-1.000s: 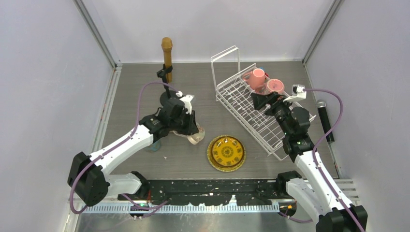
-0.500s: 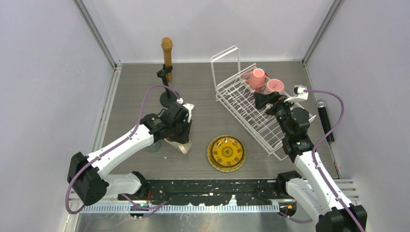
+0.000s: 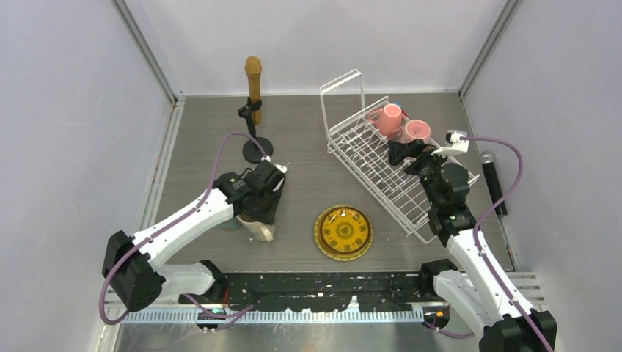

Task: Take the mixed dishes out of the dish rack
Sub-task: Place the cup at the center of the board.

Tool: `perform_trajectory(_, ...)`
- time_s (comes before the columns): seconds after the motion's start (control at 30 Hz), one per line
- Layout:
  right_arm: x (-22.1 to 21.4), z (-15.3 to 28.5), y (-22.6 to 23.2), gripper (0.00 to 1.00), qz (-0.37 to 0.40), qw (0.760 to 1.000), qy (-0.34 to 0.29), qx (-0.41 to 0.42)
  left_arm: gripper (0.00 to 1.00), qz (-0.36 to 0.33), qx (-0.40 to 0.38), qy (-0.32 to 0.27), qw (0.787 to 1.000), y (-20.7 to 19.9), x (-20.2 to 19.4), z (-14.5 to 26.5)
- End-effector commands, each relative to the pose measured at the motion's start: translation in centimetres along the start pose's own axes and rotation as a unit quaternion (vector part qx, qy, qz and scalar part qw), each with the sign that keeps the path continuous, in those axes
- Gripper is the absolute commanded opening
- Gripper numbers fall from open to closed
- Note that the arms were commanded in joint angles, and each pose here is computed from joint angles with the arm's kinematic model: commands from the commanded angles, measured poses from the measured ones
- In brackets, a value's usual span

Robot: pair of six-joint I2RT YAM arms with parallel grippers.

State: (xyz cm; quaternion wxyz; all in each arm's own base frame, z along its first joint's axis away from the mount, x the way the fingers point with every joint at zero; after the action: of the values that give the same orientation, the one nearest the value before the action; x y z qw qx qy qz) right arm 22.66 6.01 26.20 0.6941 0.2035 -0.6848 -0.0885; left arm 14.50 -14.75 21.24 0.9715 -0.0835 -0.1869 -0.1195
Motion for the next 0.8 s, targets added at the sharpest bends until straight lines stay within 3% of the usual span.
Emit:
perform_trajectory(0.0,0.6,-0.1,-0.2,1.0,0.015,1.0,-0.021,-0.014,0.02,0.013,0.031,-0.026,0.999,0.2,1.0,1.4)
perform_trajectory(0.1,0.5,-0.2,-0.3,1.0,0.016,1.0,-0.019,-0.016,0.02,0.021,0.071,-0.028,0.997,0.7,0.9,1.2)
perform_trajectory(0.37,0.4,-0.1,-0.4,1.0,0.018,1.0,-0.017,-0.019,0.01,0.03,0.09,-0.018,0.995,0.8,0.9,0.3)
perform_trajectory(0.77,0.3,-0.2,-0.5,1.0,0.02,0.999,-0.016,-0.024,0.07,0.048,0.07,-0.023,0.996,0.8,0.0,-0.4)
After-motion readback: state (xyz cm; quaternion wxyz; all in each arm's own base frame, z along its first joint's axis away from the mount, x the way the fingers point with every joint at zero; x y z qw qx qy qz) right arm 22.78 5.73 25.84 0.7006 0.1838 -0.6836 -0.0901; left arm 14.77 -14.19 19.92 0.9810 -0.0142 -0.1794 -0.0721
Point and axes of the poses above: each gripper's point midway between its finger pads, its own z axis back along the fingers, its own y axis along the line the jaws close on, x = y × z, the point moved 10 cm from there along z, back along the fingers, and after that the axes turned 5 degrees about z, right-handed, at the moved point
